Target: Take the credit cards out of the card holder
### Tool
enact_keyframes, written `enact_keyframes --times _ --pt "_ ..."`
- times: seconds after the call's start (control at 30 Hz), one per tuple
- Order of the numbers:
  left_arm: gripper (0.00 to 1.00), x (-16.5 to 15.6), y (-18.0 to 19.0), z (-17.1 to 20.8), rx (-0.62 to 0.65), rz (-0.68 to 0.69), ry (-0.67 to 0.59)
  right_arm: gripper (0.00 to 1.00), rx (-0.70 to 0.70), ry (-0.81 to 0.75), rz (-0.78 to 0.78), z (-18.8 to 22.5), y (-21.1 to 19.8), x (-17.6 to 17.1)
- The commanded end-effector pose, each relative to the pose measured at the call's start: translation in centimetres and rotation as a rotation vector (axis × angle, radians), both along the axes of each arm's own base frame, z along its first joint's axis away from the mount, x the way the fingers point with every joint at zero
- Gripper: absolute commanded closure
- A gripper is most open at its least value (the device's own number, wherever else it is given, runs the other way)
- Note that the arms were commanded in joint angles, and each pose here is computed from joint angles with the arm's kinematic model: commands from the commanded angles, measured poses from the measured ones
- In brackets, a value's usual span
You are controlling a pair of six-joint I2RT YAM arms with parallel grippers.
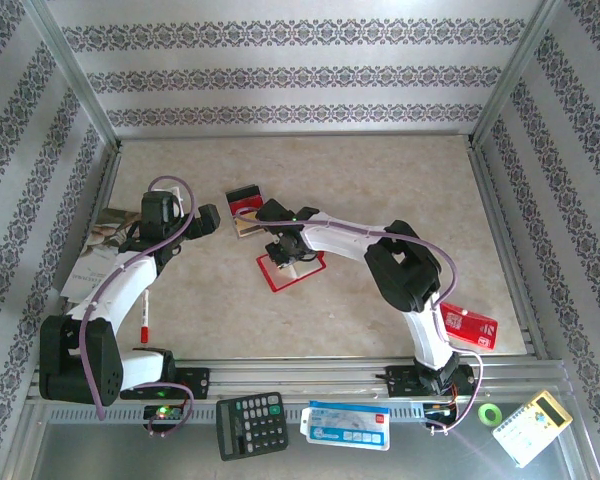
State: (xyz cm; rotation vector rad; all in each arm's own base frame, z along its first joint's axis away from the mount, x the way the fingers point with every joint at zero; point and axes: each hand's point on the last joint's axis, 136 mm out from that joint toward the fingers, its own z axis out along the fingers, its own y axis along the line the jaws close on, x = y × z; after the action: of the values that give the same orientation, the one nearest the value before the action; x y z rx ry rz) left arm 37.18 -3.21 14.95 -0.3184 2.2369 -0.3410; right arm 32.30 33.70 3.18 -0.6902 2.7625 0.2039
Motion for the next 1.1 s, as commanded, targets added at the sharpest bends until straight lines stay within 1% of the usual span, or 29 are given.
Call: enact_keyframes --times 0.0,0.07,0.2,0.3,0.4,0.47,0.53,0.6,0.7,0.73,0.83,0.87,0.93,1.07 --pt "0.00 0.2 0.5 0.8 -0.009 0.015 0.005 0.69 0.063 -0.041 -0.070 2.6 0.0 0.9" --pt "0.00 0.1 0.5 1.0 -0.009 0.016 0.005 0.63 0.090 -0.047 -0.114 3.4 -0.2 1.1" --pt "0.00 0.1 0.7 1.8 -0.017 0.031 -0.011 0.45 0.169 -0.075 -0.216 6.0 -1.1 1.8" --pt "0.00 0.1 1.0 2.9 -0.025 0.058 -0.040 0.31 0.242 -0.132 -0.288 8.6 -2.4 2.6" --pt "0.00 -0.1 1.9 4.4 -0.002 0.106 -0.092 0.17 0.260 -0.239 -0.383 11.2 -5.6 3.8" --pt "0.00 -0.5 3.0 5.7 0.037 0.151 -0.145 0.08 0.277 -0.327 -0.438 13.6 -8.3 4.5" --pt "0.00 -0.8 4.2 6.7 0.084 0.200 -0.202 0.02 0.283 -0.412 -0.487 15.6 -11.1 4.9" --pt "0.00 -1.5 5.6 7.8 0.139 0.261 -0.270 0.02 0.276 -0.513 -0.539 17.5 -14.1 5.2" --pt "0.00 -2.5 7.6 8.7 0.214 0.350 -0.362 0.02 0.215 -0.661 -0.629 19.7 -19.3 5.1" --pt "0.00 -2.8 8.1 8.9 0.242 0.373 -0.391 0.02 0.195 -0.698 -0.662 20.2 -21.0 4.9" --pt "0.00 -3.7 9.2 8.3 0.302 0.420 -0.443 0.02 0.138 -0.749 -0.755 19.9 -25.9 4.0" --pt "0.00 -3.9 9.5 7.9 0.322 0.427 -0.450 0.02 0.116 -0.751 -0.780 19.5 -27.4 3.6" --pt "0.00 -4.2 9.9 6.5 0.359 0.439 -0.440 0.02 0.046 -0.813 -0.819 18.7 -30.3 2.8" --pt "0.00 -4.3 9.9 3.1 0.413 0.403 -0.373 0.02 -0.086 -0.895 -0.811 16.9 -33.5 1.2"
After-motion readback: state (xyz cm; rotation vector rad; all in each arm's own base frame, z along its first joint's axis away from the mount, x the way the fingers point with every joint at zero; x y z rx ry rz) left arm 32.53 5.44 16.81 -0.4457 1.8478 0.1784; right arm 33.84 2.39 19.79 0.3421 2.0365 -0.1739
